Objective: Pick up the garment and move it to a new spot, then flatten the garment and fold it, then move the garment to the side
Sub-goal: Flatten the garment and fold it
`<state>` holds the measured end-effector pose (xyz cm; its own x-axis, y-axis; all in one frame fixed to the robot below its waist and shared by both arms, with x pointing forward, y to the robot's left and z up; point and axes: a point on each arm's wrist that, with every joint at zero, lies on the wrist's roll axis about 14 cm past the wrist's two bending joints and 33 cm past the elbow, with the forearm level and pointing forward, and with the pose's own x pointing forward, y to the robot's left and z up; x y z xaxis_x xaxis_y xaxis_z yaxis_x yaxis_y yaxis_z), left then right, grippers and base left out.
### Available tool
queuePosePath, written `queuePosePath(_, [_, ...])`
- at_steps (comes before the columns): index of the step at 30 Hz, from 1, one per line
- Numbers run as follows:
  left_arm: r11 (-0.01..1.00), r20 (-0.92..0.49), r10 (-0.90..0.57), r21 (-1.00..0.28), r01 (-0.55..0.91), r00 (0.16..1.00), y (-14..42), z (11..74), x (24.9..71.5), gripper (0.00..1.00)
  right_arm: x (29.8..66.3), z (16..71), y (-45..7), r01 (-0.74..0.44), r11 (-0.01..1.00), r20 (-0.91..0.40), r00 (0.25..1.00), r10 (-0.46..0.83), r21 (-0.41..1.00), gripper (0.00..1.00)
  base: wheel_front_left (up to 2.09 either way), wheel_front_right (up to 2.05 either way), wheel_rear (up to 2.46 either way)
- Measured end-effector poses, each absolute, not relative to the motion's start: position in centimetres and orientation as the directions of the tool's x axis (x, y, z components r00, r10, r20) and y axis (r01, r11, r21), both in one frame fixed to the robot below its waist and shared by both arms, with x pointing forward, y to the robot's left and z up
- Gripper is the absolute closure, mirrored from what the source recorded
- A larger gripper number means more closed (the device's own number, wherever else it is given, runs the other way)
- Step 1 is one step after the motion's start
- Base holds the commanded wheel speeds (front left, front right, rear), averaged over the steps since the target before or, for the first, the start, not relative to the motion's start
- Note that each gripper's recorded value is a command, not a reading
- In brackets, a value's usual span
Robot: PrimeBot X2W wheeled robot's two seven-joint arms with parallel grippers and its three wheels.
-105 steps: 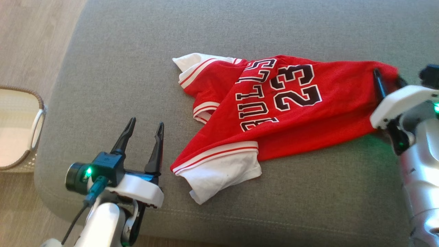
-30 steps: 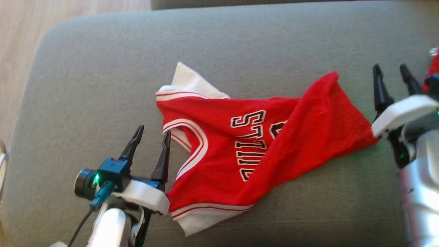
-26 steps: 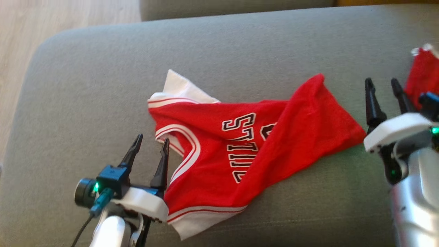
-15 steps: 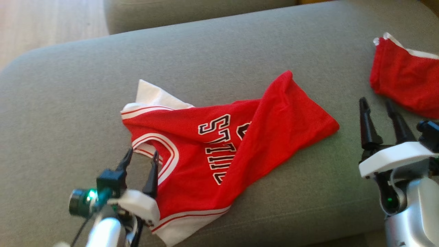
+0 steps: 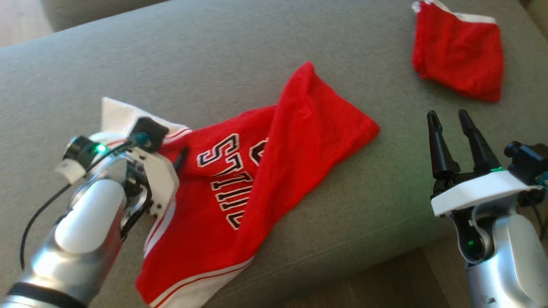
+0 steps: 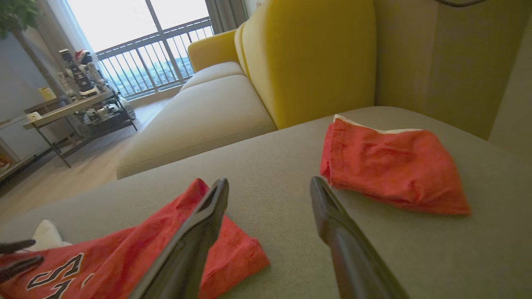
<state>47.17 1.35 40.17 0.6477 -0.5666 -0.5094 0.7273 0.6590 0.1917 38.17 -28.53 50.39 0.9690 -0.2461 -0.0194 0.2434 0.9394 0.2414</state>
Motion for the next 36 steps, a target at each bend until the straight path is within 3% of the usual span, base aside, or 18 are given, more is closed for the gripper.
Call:
queuePosePath(5, [0.541,-0.688,-0.551,0.137,0.83,0.473,1.8,37.1,46.1,0.0,37.4,49.8,-30.1,0.293,0.924,-0.025,0.955,-0.296,0.245,0.0,0.0,0.0,0.0])
queuePosePath(11, [0.472,-0.778,-0.496,0.13,0.872,0.384,2.5,36.9,47.6,0.0,36.9,49.0,-31.2,0.334,0.912,-0.04,0.942,-0.334,0.236,0.0,0.0,0.0,0.0])
queuePosePath(12, [0.467,-0.785,-0.494,0.124,0.876,0.375,2.4,36.7,47.7,0.47,36.8,48.8,-31.3,0.337,0.911,-0.046,0.941,-0.336,0.238,0.0,0.0,0.0,0.0])
queuePosePath(13, [0.46,-0.789,-0.494,0.119,0.88,0.365,2.3,36.6,47.7,1.0,36.8,48.7,-31.3,0.339,0.911,-0.048,0.94,-0.337,0.236,0.0,0.0,0.0,0.0])
queuePosePath(16, [0.466,-0.775,-0.507,0.122,0.876,0.378,2.1,37.0,48.5,1.0,36.8,48.7,-31.4,0.34,0.911,-0.043,0.939,-0.34,0.233,0.0,0.0,0.0,0.0])
queuePosePath(26, [0.544,-0.617,-0.482,0.347,0.764,0.623,3.5,41.6,55.8,1.0,36.6,48.2,-31.4,0.347,0.909,-0.053,0.937,-0.344,0.233,0.0,0.0,0.0,0.0])
queuePosePath(33, [0.552,-0.514,-0.468,0.465,0.692,0.719,2.8,44.3,59.9,1.0,37.5,48.0,-30.7,0.323,0.919,-0.056,0.946,-0.319,0.226,0.0,0.0,0.0,0.0])
queuePosePath(34, [0.552,-0.506,-0.463,0.478,0.683,0.728,2.8,44.4,60.3,0.57,37.7,47.8,-30.7,0.323,0.919,-0.059,0.946,-0.318,0.228,0.0,0.0,0.0,0.0])
queuePosePath(35, [0.551,-0.498,-0.459,0.49,0.676,0.736,2.7,44.4,60.6,0.04,37.8,47.7,-30.6,0.321,0.92,-0.063,0.947,-0.315,0.227,0.0,0.0,0.0,0.0])
queuePosePath(36, [0.548,-0.491,-0.46,0.499,0.672,0.74,2.5,44.3,60.8,0.0,37.9,47.5,-30.5,0.318,0.921,-0.069,0.948,-0.31,0.225,0.0,0.0,0.0,0.0])
